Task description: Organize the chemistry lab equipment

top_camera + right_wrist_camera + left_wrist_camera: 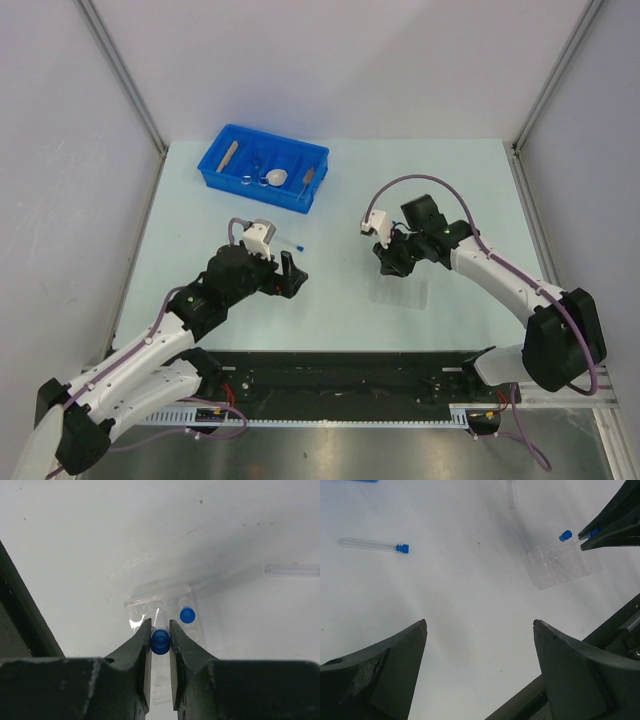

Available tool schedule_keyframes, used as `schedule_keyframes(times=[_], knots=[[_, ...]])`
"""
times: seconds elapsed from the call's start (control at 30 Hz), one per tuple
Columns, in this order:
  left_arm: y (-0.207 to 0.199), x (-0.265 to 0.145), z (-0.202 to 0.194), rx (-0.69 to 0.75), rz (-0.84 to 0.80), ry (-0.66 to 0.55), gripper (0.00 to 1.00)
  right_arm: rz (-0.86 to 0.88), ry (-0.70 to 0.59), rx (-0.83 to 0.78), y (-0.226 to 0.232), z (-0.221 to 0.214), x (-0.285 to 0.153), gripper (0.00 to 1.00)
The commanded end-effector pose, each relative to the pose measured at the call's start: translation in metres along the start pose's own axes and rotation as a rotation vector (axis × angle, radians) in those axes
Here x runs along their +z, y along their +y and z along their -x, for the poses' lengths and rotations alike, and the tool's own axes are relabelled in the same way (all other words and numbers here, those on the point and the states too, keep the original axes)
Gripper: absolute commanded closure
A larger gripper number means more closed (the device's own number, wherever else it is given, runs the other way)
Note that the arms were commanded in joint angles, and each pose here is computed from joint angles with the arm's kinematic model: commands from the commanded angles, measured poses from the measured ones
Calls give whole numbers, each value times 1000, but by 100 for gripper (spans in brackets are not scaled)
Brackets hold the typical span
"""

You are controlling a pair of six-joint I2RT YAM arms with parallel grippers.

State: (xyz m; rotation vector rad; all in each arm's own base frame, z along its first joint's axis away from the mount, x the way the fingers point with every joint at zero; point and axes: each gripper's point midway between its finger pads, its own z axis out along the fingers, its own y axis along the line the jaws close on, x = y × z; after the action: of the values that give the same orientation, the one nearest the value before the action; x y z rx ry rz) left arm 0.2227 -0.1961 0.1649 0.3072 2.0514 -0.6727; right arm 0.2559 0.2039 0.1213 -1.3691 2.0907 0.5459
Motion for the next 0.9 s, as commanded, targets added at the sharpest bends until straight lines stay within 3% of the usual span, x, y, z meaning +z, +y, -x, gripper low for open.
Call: schedule_keyframes(times=[0.0, 0.87], knots=[[5, 0, 1, -3, 18, -18, 9, -27, -15, -15, -7, 3, 6, 84], [6, 2, 1, -4, 16, -18, 9, -28, 20, -3, -5, -20, 18, 79]])
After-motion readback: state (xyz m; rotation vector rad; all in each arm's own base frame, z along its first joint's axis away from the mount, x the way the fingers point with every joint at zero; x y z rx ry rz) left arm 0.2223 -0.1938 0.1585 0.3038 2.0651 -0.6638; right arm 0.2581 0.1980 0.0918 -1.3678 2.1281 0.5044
